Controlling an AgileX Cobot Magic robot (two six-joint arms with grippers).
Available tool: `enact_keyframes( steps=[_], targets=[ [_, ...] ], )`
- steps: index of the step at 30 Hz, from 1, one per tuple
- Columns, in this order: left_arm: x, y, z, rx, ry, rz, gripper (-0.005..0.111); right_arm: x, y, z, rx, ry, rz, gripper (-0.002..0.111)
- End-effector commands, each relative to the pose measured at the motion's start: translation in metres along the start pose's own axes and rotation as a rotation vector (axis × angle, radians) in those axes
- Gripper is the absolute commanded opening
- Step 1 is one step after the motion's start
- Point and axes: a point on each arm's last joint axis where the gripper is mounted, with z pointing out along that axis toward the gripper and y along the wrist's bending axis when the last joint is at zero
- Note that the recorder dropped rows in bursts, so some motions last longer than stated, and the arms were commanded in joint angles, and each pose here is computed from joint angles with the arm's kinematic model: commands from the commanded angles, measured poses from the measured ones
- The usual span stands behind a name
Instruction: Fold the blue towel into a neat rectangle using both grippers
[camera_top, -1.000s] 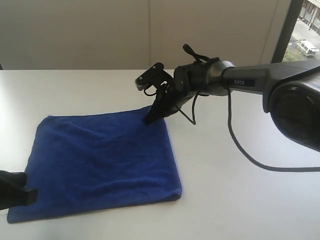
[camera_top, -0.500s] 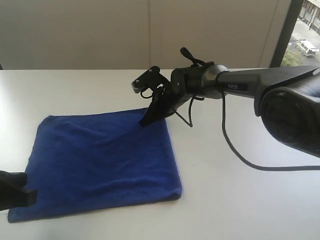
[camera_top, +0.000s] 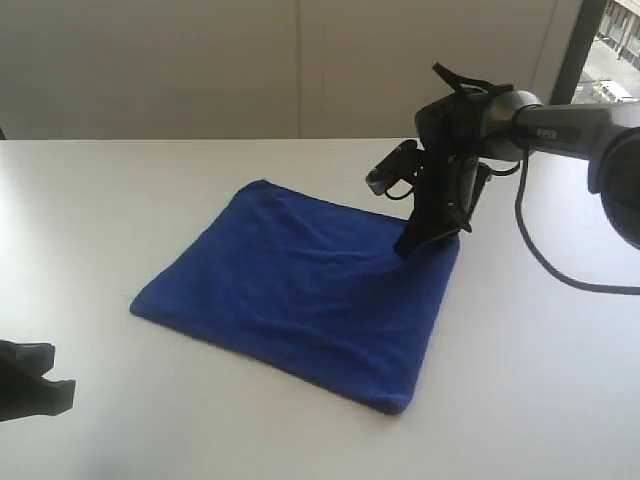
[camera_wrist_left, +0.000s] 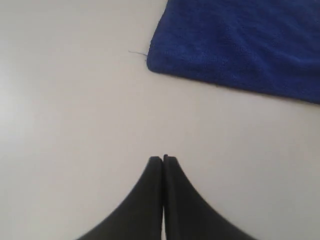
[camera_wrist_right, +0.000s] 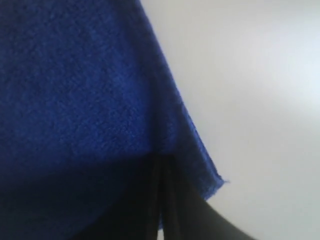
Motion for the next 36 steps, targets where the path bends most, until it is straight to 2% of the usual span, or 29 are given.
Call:
enact_keyframes(
  steps=[1, 9, 13, 17, 19, 21, 24, 25, 29, 32, 36],
  targets=[
    [0.002, -0.001, -0.001, 0.004, -0.002, 0.011, 0.000, 0.049, 0.017, 0.012, -0.097, 0.246, 0.012, 0.000],
    [0.002, -0.001, -0.001, 0.004, -0.001, 0.017, 0.000, 0.106, 0.049, 0.007, -0.184, 0.366, 0.027, 0.000],
    [0.002, -0.001, -0.001, 0.004, 0.005, 0.024, 0.000, 0.124, 0.063, 0.001, -0.194, 0.375, 0.027, 0.000],
    [0.004, -0.001, -0.001, 0.005, 0.021, 0.045, 0.000, 0.140, 0.081, -0.023, -0.194, 0.322, 0.033, 0.000],
    [0.004, -0.001, -0.001, 0.004, 0.028, 0.045, 0.000, 0.133, 0.079, -0.044, -0.130, 0.221, 0.043, 0.000],
    [0.005, 0.000, -0.001, 0.004, 0.036, 0.045, 0.000, 0.119, 0.078, -0.078, -0.037, 0.027, 0.049, 0.000],
    [0.006, 0.000, -0.001, 0.003, 0.047, 0.045, 0.000, 0.106, 0.094, -0.104, -0.049, -0.128, 0.024, 0.000],
    [0.006, 0.000, -0.001, 0.003, 0.048, 0.045, 0.000, 0.099, 0.109, -0.108, -0.071, -0.175, -0.024, 0.000],
    [0.007, 0.000, -0.001, 0.002, 0.053, 0.045, 0.000, 0.082, 0.143, -0.082, -0.110, -0.204, -0.115, 0.000],
    [0.007, 0.000, -0.001, 0.002, 0.055, 0.045, 0.000, 0.076, 0.151, -0.061, -0.132, -0.164, -0.107, 0.000],
    [0.007, 0.000, -0.001, 0.002, 0.055, 0.045, 0.000, 0.070, 0.162, -0.059, -0.156, -0.166, -0.107, 0.000]
  ],
)
